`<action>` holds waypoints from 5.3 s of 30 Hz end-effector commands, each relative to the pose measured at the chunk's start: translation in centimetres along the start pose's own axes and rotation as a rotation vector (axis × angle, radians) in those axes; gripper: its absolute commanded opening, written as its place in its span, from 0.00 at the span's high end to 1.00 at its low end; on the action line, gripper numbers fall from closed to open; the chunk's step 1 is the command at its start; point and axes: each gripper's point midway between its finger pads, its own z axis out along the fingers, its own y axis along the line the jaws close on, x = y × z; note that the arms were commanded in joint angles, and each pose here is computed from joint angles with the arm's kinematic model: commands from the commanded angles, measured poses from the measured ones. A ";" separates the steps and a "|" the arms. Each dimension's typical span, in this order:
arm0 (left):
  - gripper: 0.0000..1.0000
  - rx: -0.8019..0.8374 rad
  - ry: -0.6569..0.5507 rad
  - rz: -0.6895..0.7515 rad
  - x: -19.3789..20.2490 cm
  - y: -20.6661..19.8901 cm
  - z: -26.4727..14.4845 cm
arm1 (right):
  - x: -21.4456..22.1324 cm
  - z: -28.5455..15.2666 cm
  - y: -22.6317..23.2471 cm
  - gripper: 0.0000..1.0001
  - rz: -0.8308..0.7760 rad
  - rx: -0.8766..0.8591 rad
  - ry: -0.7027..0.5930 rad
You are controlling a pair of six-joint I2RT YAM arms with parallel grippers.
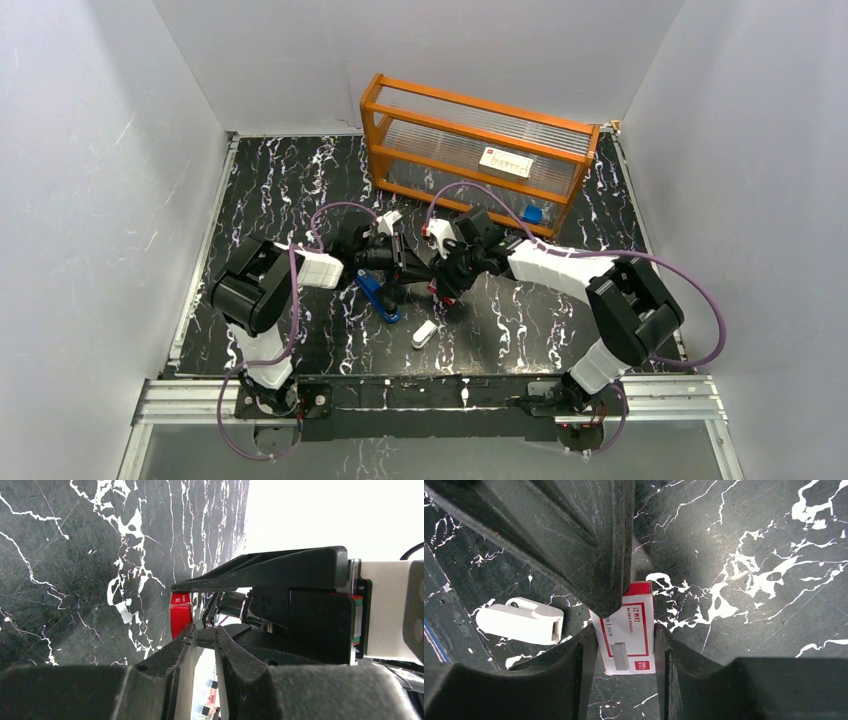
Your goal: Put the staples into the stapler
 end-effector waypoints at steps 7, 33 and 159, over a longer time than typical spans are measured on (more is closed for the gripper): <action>0.82 -0.017 0.042 0.017 1.2 -0.1 0.8 | -3.0 0.4 -0.2 0.49 -0.047 0.011 -0.074; 0.85 -0.207 0.056 0.000 1.1 5.5 1.6 | 1.5 1.9 -0.9 0.25 -0.091 0.131 0.083; 1.00 -0.237 0.106 0.016 -0.6 6.1 0.9 | 5.7 -0.8 -1.5 0.14 -0.130 0.191 0.191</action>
